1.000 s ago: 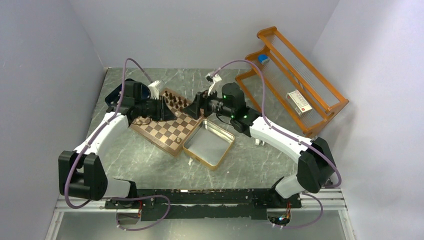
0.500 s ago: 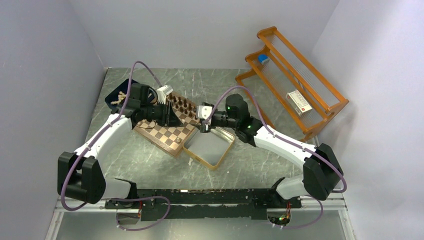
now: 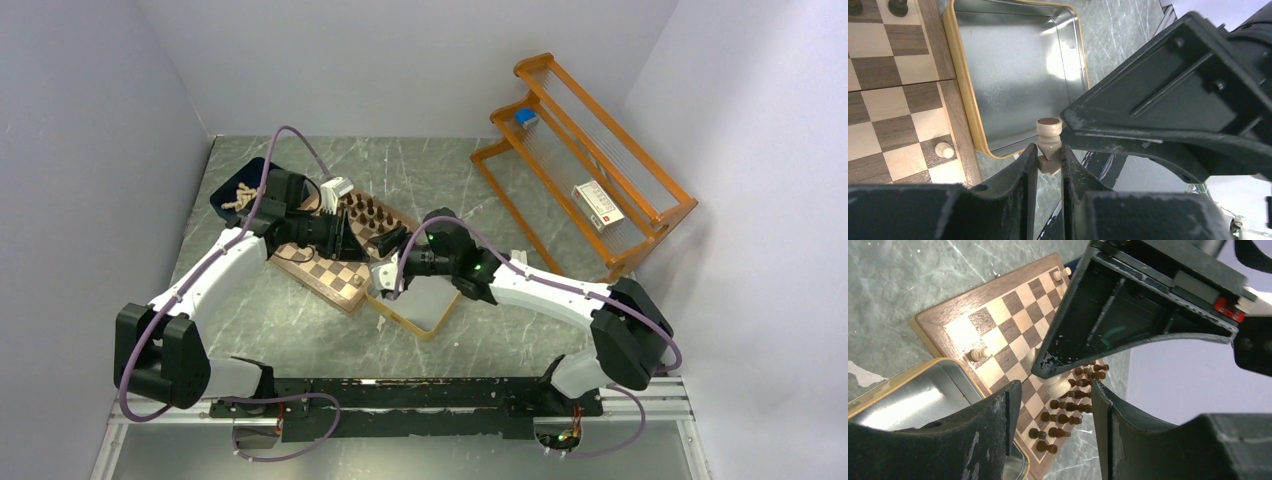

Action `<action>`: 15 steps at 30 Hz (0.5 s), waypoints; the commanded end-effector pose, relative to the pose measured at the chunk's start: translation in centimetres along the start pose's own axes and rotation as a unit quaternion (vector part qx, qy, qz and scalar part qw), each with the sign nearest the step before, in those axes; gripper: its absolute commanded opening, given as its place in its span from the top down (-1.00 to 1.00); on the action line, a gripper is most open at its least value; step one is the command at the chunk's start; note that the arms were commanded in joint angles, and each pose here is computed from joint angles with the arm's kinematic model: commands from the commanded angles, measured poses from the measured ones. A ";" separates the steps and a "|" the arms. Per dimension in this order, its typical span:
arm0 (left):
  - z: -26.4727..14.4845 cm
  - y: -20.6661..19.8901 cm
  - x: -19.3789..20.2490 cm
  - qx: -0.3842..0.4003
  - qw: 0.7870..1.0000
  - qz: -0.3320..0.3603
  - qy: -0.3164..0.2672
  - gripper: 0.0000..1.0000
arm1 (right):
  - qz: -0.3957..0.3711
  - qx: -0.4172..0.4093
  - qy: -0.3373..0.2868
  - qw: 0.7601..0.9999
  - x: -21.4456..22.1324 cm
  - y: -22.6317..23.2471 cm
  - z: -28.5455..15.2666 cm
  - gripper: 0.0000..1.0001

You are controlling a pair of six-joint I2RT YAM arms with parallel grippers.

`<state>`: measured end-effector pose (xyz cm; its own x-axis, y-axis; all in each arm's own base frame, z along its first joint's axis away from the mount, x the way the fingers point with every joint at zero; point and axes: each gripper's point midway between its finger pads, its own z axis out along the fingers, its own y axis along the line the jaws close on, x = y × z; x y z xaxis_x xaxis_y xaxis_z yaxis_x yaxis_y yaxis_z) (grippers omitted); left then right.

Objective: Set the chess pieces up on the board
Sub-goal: Place the chess piece on the chessboard.

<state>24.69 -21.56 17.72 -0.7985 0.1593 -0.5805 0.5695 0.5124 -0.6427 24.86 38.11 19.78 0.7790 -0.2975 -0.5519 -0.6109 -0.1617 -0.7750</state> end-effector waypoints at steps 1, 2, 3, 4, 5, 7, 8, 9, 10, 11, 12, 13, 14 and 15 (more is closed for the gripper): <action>-0.3 -1.4 -0.5 0.024 1.000 0.019 0.002 0.62 | -0.056 -0.011 0.029 0.998 0.8 0.6 0.9 -0.11; -0.3 -1.4 -0.4 0.023 1.000 0.018 0.001 0.62 | -0.061 -0.015 0.032 0.997 0.8 0.8 1.1 -0.09; -0.3 -1.4 -0.4 0.024 1.000 0.017 0.002 0.62 | -0.069 -0.011 0.036 0.997 0.7 0.7 1.2 -0.06; -0.3 -1.4 -0.4 0.025 1.000 0.016 0.002 0.63 | -0.075 -0.007 0.037 0.996 0.6 0.8 1.2 -0.02; -0.2 -1.5 -0.4 0.027 1.000 0.015 0.003 0.63 | -0.082 -0.001 0.035 0.996 0.5 0.8 1.2 0.01; -0.2 -1.5 -0.4 0.029 0.999 0.013 0.006 0.63 | -0.088 0.001 0.032 0.996 0.3 0.8 1.2 0.11; -0.3 -1.6 -0.6 0.029 0.999 0.014 0.006 0.63 | -0.089 -0.003 0.036 0.995 0.4 1.0 1.3 0.16; -0.3 -1.7 -0.6 0.030 0.999 0.015 0.007 0.63 | -0.090 -0.007 0.042 0.995 0.6 1.1 1.3 0.19; -0.4 -1.8 -0.7 0.031 0.999 0.015 0.006 0.63 | -0.092 -0.010 0.045 0.995 0.7 1.4 1.4 0.24; -0.4 -1.9 -0.9 0.030 0.999 0.016 0.005 0.63 | -0.093 -0.009 0.043 0.995 0.6 1.5 1.4 0.30; -0.5 -1.9 -0.9 0.030 0.999 0.016 0.005 0.63 | -0.092 -0.009 0.038 0.995 0.5 1.7 1.5 0.41; -0.5 -1.9 -0.9 0.029 0.999 0.014 0.006 0.63 | -0.090 -0.007 0.034 0.995 0.4 1.8 1.5 0.54; -0.5 -1.9 -0.9 0.029 0.999 0.013 0.006 0.63 | -0.083 -0.005 0.032 0.996 0.4 1.9 1.6 0.64; -0.5 -1.9 -1.0 0.028 1.000 0.012 0.005 0.63 | -0.077 -0.003 0.030 0.997 0.3 1.9 1.7 0.73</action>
<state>24.23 -21.48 17.82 -0.8100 0.1755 -0.5595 0.5612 0.5088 -0.6528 24.80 38.86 18.20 0.8531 -0.3423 -0.3937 -0.4807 -0.2224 -0.8482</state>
